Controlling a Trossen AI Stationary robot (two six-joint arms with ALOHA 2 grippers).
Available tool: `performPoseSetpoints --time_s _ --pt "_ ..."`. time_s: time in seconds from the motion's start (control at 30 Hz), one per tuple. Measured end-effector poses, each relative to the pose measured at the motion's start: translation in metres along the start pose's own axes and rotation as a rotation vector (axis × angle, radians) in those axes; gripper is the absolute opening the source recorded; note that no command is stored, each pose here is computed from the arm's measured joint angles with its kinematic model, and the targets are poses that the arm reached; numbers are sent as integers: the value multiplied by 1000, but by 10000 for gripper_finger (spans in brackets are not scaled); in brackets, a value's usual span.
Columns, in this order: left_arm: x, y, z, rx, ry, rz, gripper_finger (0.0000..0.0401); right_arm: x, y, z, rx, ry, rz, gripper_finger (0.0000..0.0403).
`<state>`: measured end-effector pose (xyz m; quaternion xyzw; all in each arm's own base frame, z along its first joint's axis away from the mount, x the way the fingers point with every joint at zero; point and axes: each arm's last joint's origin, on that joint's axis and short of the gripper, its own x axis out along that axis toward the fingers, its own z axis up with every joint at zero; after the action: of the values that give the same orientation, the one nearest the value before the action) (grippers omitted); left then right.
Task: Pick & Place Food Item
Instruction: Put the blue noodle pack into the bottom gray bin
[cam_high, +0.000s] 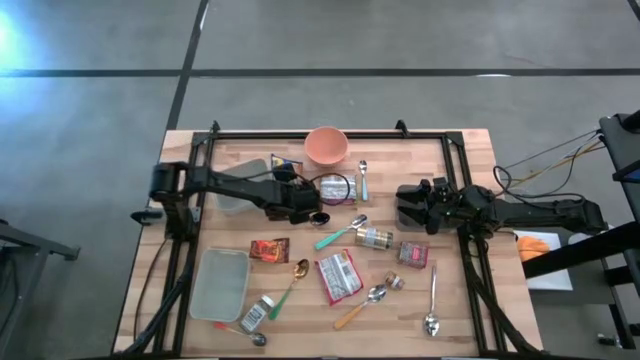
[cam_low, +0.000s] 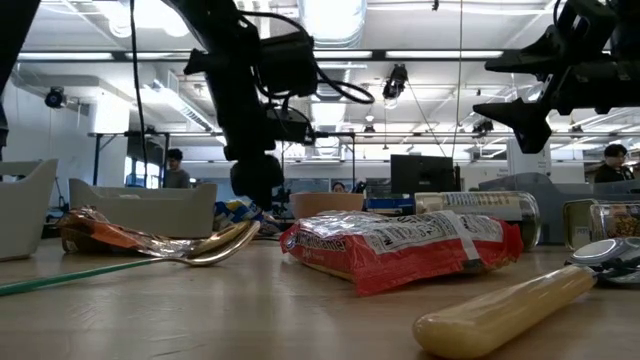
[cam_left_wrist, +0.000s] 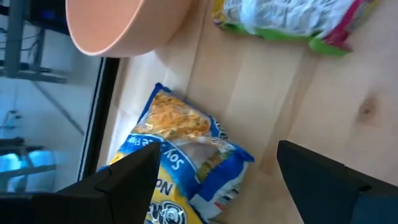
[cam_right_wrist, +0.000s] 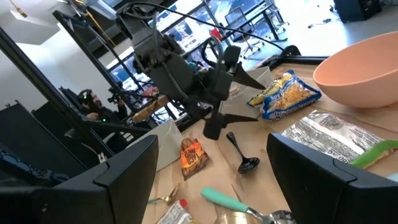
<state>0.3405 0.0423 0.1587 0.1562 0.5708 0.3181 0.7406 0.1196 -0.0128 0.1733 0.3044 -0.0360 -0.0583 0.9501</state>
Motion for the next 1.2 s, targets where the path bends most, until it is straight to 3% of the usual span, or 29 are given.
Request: performPoseSetpoints --time_s 0.63,1.2 --pt "31 -25 -8 86 84 112 312 0 0 0 -4 -2 -4 296" --pt "31 -24 -8 96 83 108 66 0 -1 0 -1 -4 -15 296"
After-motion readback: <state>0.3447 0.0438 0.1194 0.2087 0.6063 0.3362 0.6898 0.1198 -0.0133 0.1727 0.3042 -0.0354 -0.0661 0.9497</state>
